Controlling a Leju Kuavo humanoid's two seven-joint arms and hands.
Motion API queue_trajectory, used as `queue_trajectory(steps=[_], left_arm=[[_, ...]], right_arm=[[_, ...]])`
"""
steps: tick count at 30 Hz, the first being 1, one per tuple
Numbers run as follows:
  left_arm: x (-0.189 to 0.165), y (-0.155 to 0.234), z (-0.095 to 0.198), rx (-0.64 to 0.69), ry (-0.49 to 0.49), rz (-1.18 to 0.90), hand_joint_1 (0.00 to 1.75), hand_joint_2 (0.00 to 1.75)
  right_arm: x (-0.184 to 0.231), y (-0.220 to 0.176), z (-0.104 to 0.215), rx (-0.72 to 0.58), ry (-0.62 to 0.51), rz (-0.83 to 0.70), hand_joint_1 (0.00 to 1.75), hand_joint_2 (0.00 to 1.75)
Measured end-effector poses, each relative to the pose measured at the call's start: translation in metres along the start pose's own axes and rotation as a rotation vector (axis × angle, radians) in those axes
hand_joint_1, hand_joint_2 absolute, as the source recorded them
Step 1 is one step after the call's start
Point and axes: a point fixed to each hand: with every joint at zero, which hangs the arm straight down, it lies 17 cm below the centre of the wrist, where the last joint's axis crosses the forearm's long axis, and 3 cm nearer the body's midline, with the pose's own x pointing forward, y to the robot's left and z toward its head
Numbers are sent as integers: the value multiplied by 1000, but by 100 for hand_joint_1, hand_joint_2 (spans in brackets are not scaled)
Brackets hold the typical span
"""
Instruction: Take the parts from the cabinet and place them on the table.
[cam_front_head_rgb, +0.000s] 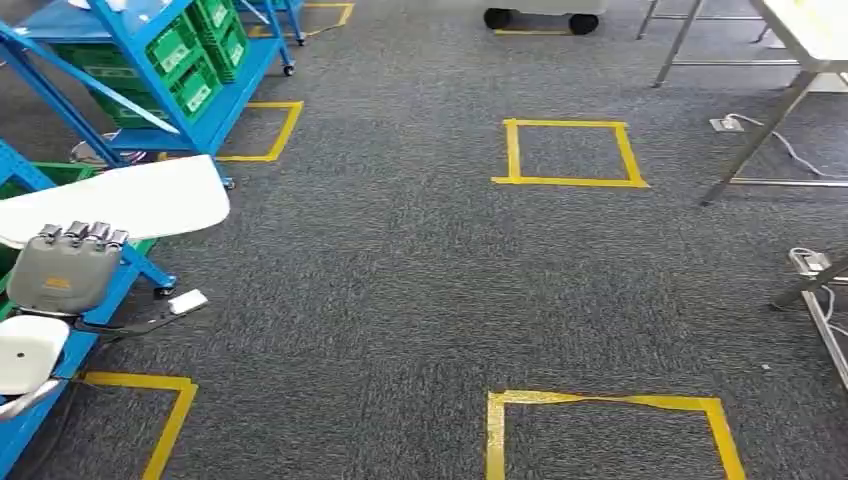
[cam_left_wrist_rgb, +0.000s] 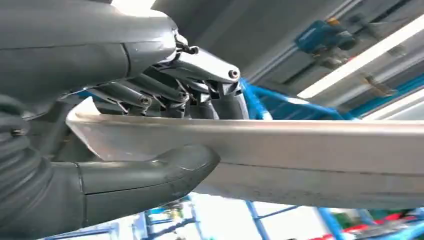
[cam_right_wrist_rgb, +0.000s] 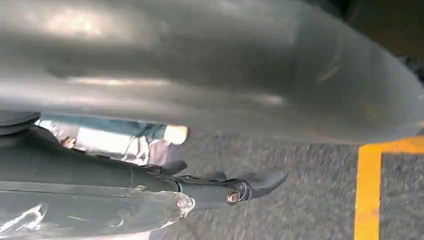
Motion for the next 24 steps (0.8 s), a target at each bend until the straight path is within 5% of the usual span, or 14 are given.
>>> queue_trajectory(steps=[24], left_arm=[[3,-3,-2,-5,-1,-1,138,175]], right_arm=[[-6,-2,0,-4,25,-10,0,0]])
